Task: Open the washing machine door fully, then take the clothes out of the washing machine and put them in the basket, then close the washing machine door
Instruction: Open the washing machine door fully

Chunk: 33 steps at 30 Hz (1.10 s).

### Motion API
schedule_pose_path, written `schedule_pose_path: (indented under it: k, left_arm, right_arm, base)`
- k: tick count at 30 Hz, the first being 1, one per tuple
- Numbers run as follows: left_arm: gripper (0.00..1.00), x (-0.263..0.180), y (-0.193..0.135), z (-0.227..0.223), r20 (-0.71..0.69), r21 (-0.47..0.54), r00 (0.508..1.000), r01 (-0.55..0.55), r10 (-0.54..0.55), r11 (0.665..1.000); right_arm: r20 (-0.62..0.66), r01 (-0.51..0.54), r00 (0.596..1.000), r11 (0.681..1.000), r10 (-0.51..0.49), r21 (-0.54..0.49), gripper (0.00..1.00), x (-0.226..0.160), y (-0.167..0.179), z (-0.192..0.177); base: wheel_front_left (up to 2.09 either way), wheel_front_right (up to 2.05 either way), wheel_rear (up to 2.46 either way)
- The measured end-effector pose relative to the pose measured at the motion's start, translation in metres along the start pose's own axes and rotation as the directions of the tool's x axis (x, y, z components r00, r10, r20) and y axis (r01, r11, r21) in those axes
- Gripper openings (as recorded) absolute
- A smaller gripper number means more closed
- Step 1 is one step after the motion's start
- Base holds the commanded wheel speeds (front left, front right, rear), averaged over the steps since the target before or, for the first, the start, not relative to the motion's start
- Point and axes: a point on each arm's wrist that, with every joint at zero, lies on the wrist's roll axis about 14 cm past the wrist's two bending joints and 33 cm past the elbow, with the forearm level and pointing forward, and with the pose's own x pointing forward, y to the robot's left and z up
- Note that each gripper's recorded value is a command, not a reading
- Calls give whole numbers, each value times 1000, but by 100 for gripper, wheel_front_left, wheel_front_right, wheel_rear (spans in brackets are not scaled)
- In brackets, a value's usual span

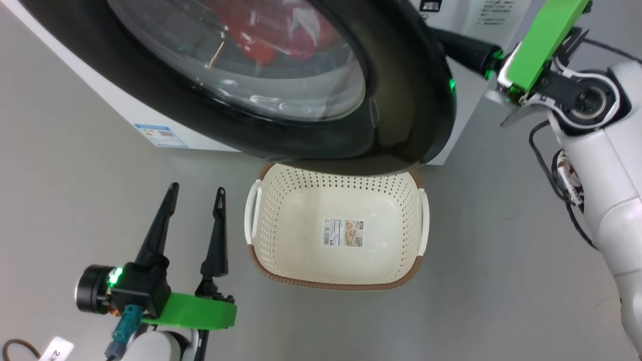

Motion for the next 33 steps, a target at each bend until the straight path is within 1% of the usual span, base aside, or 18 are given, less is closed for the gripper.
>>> schedule_pose_path:
  k: [8, 17, 33]
  left_arm:
    - [100, -3, -3, 7, 17, -6, 1000, 8, -8, 1000]
    - [100, -8, -4, 14, 34, -5, 999, 10, -10, 1000]
    - [100, -22, 4, 26, 59, 1, 998, -19, 19, 1000]
  right_arm:
    - [-62, -35, 997, 999, 35, -5, 0, -12, 13, -25]
    - [-98, -83, 992, 997, 82, -1, 0, -23, 28, -49]
    - [-206, -171, 963, 985, 173, 28, 0, -38, 57, -102]
  base:
    - [0, 0, 0]
    - [0, 0, 0]
    - [0, 0, 0]
